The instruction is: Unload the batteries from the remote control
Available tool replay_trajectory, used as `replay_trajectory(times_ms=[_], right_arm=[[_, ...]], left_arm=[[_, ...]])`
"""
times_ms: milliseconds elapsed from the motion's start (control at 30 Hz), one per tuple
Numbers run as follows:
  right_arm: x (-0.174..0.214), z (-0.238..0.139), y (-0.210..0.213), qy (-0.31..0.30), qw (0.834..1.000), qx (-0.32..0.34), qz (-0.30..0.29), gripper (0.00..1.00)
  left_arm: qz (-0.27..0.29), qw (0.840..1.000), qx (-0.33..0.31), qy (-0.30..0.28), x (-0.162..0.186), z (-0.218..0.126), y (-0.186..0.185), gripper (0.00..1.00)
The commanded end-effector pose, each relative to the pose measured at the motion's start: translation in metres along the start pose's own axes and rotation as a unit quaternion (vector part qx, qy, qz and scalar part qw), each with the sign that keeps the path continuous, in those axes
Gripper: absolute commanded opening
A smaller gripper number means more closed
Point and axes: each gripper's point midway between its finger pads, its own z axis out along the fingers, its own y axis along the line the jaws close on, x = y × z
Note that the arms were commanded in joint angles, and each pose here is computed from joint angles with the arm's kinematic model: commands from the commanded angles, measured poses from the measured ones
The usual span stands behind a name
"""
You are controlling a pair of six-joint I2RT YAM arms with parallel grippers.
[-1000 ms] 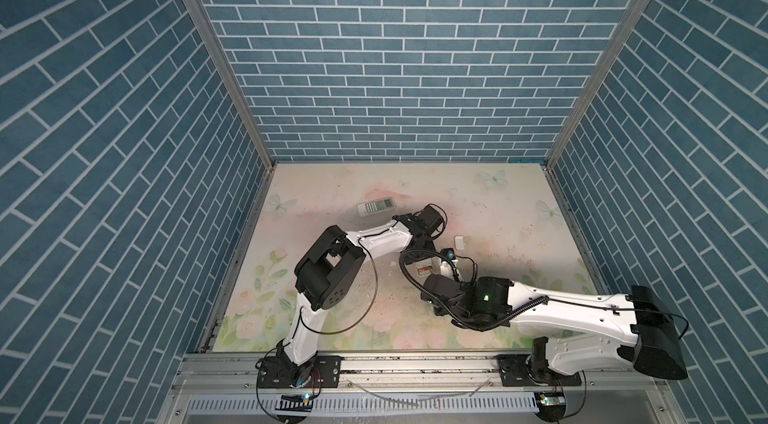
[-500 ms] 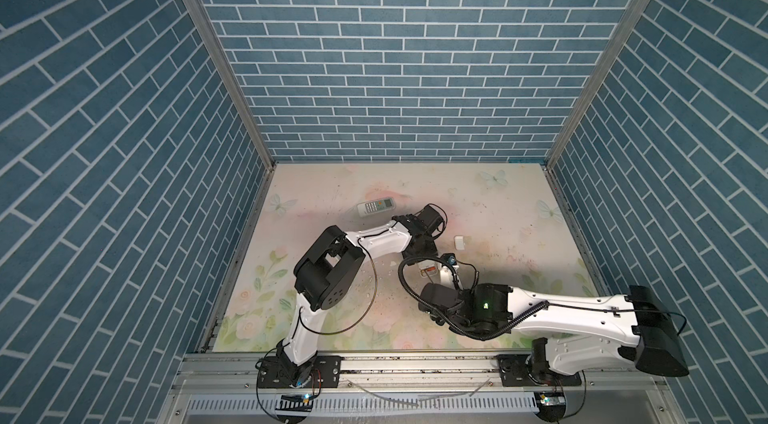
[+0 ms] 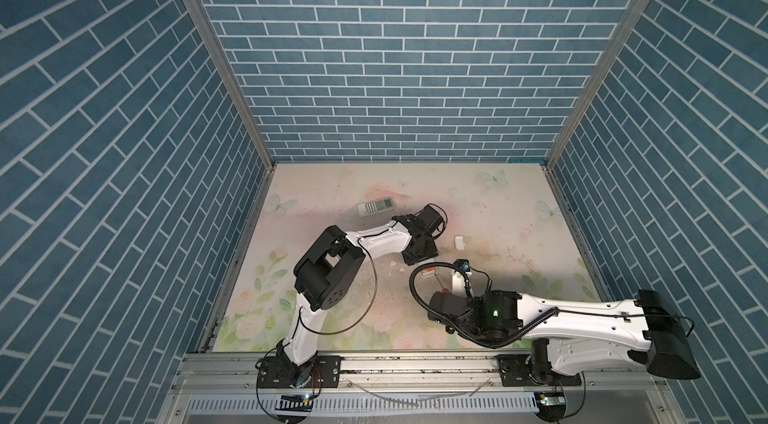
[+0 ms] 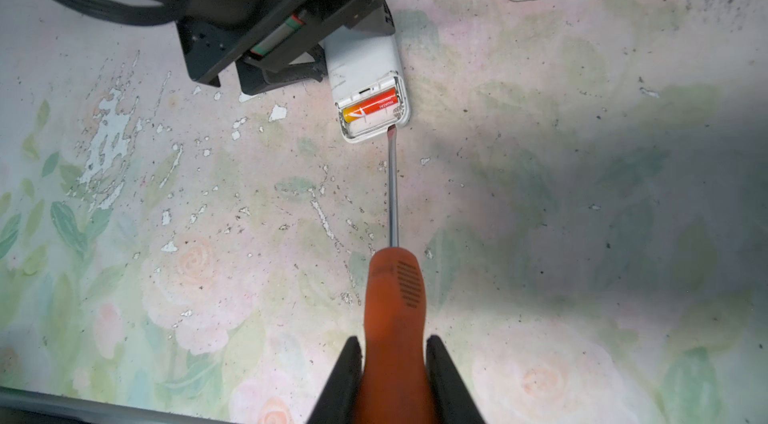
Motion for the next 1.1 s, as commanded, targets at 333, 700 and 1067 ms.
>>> replay_trajectory(times_ms=[333, 700, 1067], right_arm=[[-0.007, 0.000, 0.003, -0.026, 0.999, -0.019, 0.029, 0.00], [0.002, 0.013, 0.005, -0.016, 0.999, -0.023, 0.035, 0.00], [0.004, 0.020, 0.001, -0.013, 0.999, -0.016, 0.047, 0.00]], left_arm=[[-0.014, 0.970, -0.190, 0.148, 0.088, 0.061, 0.115, 0.43], [-0.014, 0.971, -0.187, 0.146, 0.088, 0.061, 0.114, 0.43], [-0.013, 0.971, -0.189, 0.146, 0.089, 0.061, 0.116, 0.43]])
